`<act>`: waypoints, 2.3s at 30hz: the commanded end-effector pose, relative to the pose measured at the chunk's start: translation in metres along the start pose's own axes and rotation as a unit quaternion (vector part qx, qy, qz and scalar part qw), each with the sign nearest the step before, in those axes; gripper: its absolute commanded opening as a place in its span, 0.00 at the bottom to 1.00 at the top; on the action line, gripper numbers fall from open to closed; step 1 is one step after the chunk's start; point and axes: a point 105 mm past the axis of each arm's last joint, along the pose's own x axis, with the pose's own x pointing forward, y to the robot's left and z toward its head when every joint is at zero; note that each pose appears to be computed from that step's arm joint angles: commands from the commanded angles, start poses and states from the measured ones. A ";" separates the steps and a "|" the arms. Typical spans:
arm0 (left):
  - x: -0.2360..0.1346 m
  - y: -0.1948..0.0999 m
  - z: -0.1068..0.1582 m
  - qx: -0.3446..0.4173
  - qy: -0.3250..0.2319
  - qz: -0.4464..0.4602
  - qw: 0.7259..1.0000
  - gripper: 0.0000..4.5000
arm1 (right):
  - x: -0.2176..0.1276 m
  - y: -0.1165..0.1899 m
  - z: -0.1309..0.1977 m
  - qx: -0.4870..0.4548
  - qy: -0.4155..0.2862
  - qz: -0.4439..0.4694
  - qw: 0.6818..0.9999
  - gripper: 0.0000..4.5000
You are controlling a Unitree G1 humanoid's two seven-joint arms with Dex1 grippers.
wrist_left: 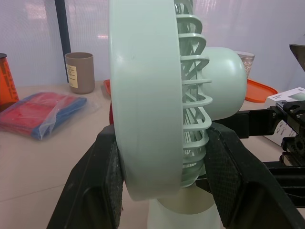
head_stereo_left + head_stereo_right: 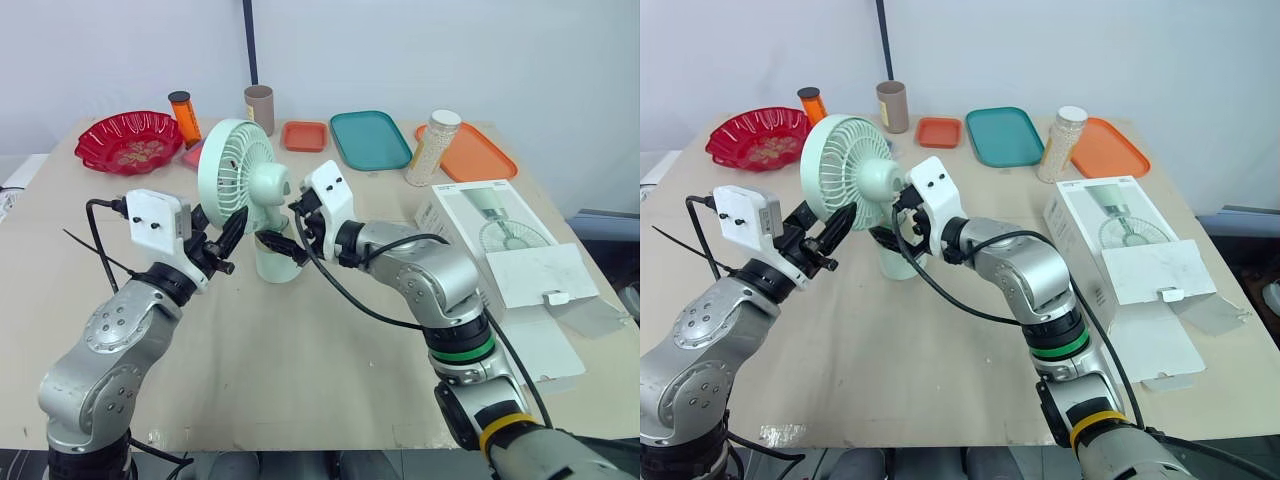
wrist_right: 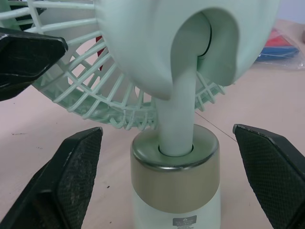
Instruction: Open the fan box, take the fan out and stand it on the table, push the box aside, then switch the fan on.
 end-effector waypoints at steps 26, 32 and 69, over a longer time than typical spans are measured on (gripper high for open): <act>-0.001 -0.008 0.025 0.015 -0.054 -0.012 0.998 0.42 | -0.001 0.000 0.017 -0.011 -0.032 0.000 0.999 0.75; -0.001 -0.009 0.025 0.015 -0.054 -0.013 0.998 0.42 | 0.000 0.001 0.018 -0.010 -0.036 0.002 0.999 0.75; 0.000 -0.013 0.025 0.013 -0.054 -0.016 0.998 0.42 | 0.000 0.001 0.019 -0.014 -0.037 0.003 0.999 0.53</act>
